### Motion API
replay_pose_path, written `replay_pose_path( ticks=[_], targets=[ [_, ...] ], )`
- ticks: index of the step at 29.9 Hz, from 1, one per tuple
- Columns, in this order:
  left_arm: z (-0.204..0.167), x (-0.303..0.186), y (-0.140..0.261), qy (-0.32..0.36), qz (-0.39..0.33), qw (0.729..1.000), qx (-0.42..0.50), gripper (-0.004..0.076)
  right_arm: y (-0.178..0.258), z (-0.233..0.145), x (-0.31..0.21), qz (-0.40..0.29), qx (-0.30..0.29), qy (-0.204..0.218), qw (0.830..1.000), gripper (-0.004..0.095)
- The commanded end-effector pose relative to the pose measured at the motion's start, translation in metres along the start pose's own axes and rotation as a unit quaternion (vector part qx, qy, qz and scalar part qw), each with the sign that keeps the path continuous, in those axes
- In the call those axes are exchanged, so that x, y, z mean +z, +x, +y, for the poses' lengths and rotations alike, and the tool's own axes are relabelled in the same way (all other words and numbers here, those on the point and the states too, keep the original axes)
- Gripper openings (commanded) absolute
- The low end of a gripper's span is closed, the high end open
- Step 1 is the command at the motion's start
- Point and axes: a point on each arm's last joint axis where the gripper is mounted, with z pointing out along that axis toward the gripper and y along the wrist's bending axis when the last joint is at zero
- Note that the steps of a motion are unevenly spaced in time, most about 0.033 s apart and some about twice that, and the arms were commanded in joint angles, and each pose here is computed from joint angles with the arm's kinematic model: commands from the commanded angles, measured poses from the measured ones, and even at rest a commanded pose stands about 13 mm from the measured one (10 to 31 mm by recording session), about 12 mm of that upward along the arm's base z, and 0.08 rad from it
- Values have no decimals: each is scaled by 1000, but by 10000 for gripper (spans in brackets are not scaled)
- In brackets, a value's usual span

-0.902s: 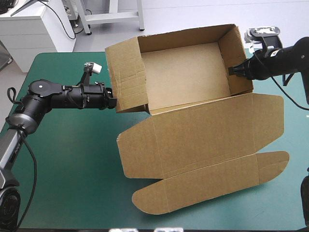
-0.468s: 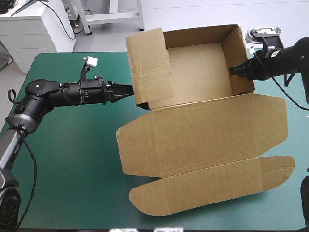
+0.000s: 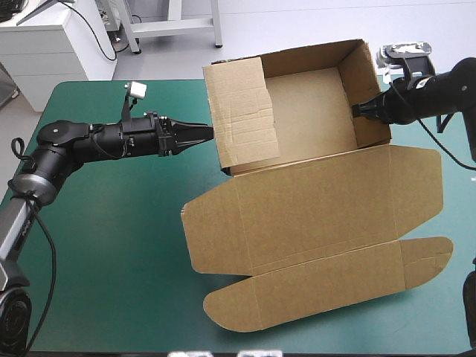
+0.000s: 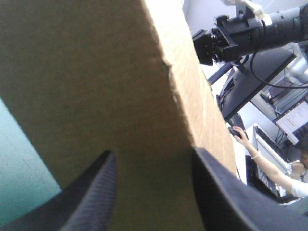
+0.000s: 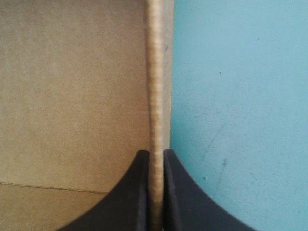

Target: Fold the box

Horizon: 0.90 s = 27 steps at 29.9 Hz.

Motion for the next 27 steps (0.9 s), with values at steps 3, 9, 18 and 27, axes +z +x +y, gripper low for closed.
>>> replay_pose_path(
  ticks=[3, 9, 18, 27],
  targets=[
    [-31, -6, -17, 66, -53, 996, 14, 529, -13, 25, -24, -77, -8, -22, 997, -18],
    [-28, -6, -15, 49, -38, 998, 14, 528, -17, 40, -19, -91, -18, -3, 996, -17],
    [-23, 2, -22, -70, -6, 998, 9, 526, -20, 48, -16, -103, -8, 10, 995, -17],
    [-53, 25, -45, -249, 19, 966, 68, 484, -21, 47, -12, -102, 19, 8, 995, -17]
  ],
)
